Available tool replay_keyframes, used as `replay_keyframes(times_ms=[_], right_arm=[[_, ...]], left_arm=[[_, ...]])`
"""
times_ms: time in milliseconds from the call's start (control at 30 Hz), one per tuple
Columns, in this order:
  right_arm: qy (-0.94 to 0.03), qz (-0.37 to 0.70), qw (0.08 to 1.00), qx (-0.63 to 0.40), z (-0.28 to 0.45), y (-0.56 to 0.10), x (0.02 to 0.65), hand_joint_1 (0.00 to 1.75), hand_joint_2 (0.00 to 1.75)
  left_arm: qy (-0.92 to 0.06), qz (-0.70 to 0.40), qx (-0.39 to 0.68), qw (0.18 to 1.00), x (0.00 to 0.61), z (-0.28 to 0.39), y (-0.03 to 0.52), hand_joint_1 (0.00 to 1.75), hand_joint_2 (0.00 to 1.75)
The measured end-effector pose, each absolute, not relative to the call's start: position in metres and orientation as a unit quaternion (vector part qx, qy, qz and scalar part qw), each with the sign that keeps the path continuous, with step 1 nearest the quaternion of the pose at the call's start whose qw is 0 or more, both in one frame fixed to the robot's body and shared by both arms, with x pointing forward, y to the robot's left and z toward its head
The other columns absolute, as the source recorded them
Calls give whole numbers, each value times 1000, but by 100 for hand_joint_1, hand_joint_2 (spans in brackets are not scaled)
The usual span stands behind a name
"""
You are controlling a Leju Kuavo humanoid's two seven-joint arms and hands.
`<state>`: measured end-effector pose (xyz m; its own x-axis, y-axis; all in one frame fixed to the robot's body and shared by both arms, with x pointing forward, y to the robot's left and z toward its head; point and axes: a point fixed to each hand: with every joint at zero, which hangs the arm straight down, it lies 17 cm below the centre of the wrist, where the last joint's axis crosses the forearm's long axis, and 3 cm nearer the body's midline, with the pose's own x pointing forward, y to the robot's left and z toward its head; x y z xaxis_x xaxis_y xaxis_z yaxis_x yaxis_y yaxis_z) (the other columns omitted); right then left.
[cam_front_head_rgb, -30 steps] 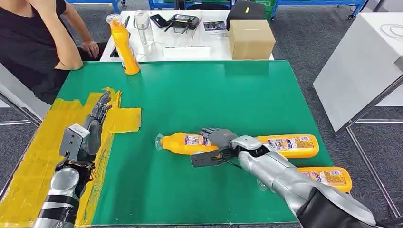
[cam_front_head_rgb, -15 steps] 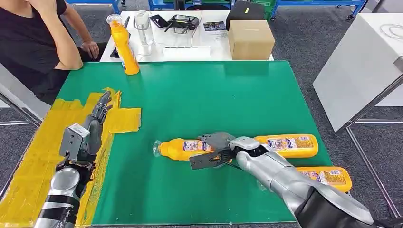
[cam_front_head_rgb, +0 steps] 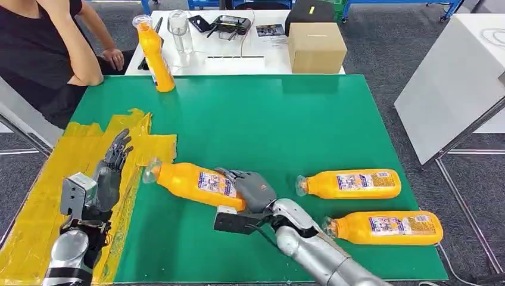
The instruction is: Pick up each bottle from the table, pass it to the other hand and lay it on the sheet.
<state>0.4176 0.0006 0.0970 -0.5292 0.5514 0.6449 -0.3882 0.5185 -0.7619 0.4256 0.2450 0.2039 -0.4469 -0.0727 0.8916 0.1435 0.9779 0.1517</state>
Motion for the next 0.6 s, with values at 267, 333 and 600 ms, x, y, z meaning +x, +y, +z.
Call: replay_keyframes(times_ms=[267,333,600], right_arm=[[-781,402,475,-49,154,-16,422,175,175],[-789,388,475,-48,162,-19,423,175,175],[-804,355,474,-44,180,-24,422,175,175]], left_arm=[[-847,-104,-13,521,420,208,246,0,0],[-848,-102,-11,521,419,209,247,0,0],[-845,-87,-26,528,419,209,251,0,0]])
